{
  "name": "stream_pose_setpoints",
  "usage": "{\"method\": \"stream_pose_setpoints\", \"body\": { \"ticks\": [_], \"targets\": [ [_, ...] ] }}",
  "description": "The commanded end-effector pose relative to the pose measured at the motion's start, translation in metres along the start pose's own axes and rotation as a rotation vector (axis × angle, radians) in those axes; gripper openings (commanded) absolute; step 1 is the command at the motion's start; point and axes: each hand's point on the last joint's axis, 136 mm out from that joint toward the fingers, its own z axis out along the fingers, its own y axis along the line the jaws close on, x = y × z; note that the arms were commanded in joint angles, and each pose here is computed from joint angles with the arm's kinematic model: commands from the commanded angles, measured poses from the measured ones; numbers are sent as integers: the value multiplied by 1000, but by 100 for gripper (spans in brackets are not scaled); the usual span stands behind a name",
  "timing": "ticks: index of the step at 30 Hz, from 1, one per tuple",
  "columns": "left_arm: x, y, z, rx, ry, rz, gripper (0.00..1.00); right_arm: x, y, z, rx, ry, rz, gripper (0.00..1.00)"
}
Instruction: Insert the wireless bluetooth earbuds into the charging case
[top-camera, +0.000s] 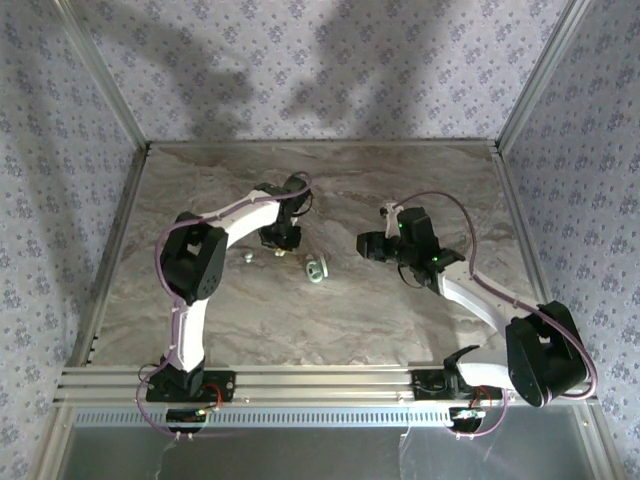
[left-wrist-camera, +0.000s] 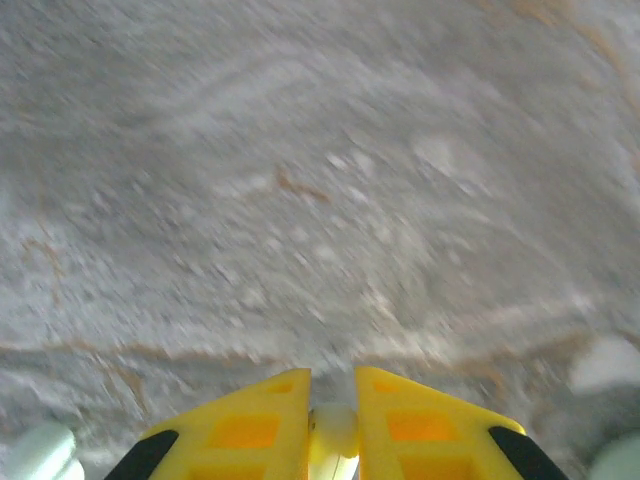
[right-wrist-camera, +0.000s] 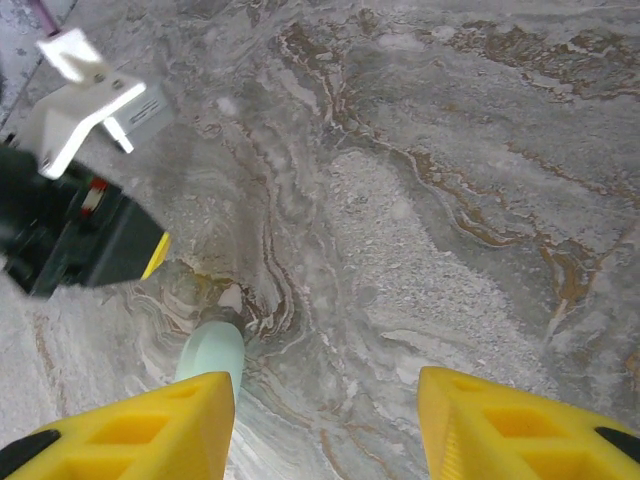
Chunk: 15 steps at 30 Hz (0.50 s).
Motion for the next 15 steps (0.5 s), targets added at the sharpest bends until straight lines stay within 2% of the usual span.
{"method": "stream_pose_setpoints", "body": {
  "ticks": [1, 8, 15],
  "targets": [
    [13, -4, -19, -19, -22, 14, 17, -2, -3, -1, 8, -6, 7, 53],
    [48, -25, -26, -65, -40, 82, 17, -1, -7, 1, 15, -4, 15, 53],
    [76, -25, -25, -153, -28, 117, 17, -1, -6, 2, 6, 1, 22, 53]
  ]
}}
